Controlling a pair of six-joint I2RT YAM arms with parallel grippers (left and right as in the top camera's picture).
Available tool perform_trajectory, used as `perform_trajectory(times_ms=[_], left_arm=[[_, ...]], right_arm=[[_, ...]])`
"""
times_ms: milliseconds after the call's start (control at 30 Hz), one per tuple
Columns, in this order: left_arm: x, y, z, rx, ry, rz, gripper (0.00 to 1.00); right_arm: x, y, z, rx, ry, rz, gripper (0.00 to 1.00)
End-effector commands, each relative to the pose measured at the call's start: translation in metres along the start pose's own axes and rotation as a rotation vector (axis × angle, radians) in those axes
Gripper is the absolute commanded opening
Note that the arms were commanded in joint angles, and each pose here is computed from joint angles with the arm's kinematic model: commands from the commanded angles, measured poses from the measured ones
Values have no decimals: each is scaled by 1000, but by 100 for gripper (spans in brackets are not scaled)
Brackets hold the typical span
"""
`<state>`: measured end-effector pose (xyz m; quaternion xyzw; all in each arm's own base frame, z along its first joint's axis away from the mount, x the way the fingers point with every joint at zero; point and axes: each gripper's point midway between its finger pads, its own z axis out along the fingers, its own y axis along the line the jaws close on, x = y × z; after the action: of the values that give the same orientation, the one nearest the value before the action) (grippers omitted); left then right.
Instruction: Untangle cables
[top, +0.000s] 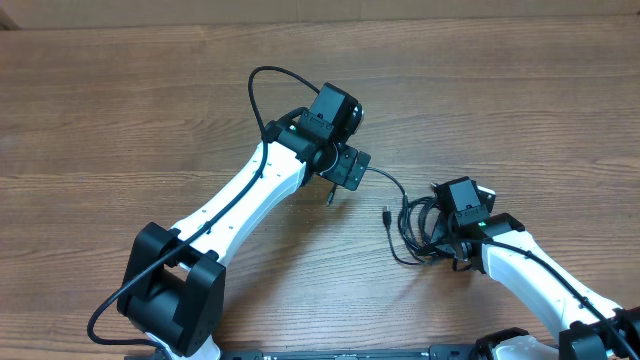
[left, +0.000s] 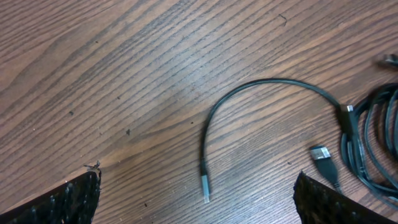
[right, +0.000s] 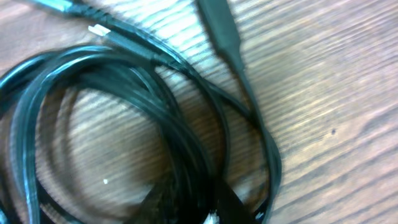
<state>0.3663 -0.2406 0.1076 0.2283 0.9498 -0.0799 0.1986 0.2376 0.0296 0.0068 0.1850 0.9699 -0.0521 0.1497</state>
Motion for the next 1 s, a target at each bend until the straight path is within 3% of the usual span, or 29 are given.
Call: perform_trajectory(times_ms=[0, 367, 733, 967], left_arm=[[-2, 0, 1, 6, 0, -10, 99], [-2, 0, 1, 6, 0, -10, 99], [-2, 0, 1, 6, 0, -10, 99], [-2, 0, 1, 6, 0, -10, 100]], right_arm=[[-2, 3, 1, -18, -5, 14, 4], [-24, 29, -12, -128, -53, -2, 4], [-76, 78, -96, -407, -227, -108, 4], [-94, 78, -147, -486, -394, -178, 4]])
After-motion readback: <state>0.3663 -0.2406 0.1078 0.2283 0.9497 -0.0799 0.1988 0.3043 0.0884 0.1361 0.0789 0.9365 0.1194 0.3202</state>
